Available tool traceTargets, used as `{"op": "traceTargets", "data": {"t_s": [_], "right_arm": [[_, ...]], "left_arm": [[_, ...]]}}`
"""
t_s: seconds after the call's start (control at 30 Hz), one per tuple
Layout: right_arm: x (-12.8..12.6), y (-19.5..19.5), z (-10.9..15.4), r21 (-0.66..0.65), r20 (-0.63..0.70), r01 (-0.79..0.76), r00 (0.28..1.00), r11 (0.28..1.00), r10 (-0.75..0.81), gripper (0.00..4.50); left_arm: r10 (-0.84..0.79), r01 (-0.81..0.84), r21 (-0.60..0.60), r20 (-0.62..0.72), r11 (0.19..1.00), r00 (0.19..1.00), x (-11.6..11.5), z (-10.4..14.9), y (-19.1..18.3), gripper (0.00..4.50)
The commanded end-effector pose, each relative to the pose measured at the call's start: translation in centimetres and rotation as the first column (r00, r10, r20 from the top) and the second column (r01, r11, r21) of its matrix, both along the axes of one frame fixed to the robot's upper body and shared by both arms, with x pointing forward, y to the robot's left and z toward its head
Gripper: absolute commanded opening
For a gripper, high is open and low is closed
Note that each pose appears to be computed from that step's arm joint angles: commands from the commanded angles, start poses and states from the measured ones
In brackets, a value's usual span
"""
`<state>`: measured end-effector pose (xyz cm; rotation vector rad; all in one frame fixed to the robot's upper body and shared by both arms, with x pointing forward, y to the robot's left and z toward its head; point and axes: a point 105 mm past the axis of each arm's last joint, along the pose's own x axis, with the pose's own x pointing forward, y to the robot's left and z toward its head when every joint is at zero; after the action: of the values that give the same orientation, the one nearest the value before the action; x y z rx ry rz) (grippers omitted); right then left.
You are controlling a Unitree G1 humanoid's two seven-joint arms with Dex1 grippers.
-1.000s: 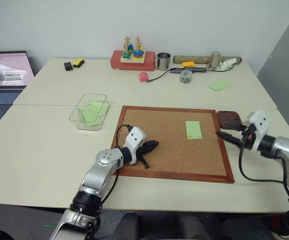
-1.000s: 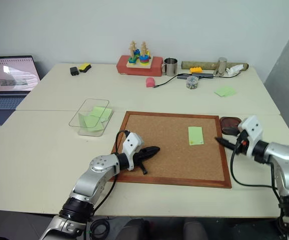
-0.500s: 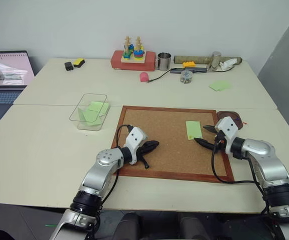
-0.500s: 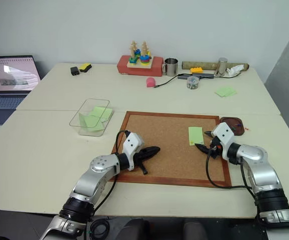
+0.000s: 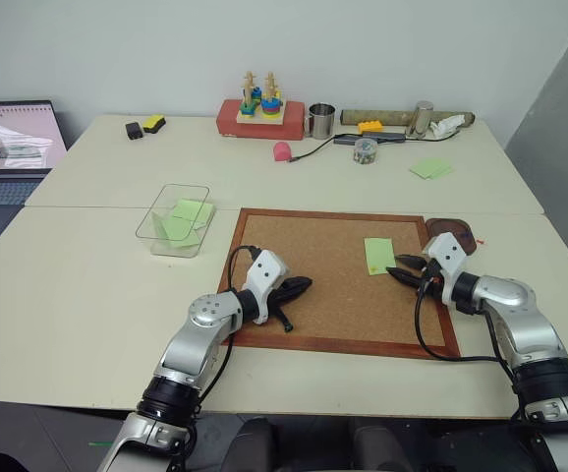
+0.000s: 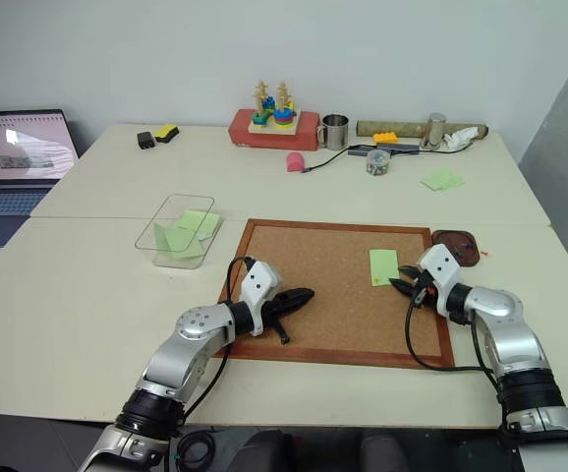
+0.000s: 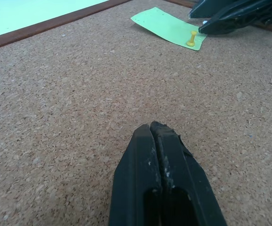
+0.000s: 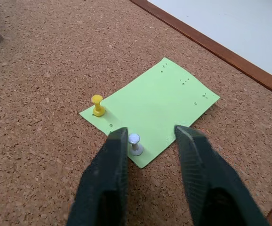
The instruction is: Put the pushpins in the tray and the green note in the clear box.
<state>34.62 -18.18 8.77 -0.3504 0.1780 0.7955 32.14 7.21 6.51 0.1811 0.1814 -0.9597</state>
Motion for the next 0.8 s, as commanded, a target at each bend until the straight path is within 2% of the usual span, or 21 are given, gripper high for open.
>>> {"op": "traceTargets", "data": {"t_s": [0.03,0.1,0.3,0.53,0.8], "right_arm": [[-0.1,-0.1,1.0,0.02,0.04,-0.007,0.999,1.0,0.007,0.37],[-0.1,0.0,1.0,0.021,0.04,-0.01,0.999,1.0,0.009,0.06],[-0.3,0.2,1.7,0.038,0.059,-0.029,0.998,0.999,0.027,0.06],[-0.6,0.8,4.1,0.154,0.075,-0.049,0.996,0.987,0.038,0.06],[-0.6,0.7,5.3,0.252,0.036,-0.031,0.999,0.967,0.023,0.06]], "left_arm": [[-0.003,0.009,0.05,-0.107,0.999,0.994,-1.2,-3.0,0.2,0.0],[-0.003,0.008,0.051,-0.108,0.999,0.994,-1.2,-3.0,0.2,0.0],[0.0,0.005,0.052,-0.109,0.999,0.994,-1.2,-3.0,0.3,0.0],[0.003,0.004,0.061,-0.116,0.998,0.993,-1.3,-3.4,0.2,0.0],[0.01,-0.002,0.066,-0.115,0.998,0.993,-1.2,-3.4,0.2,0.0]]}}
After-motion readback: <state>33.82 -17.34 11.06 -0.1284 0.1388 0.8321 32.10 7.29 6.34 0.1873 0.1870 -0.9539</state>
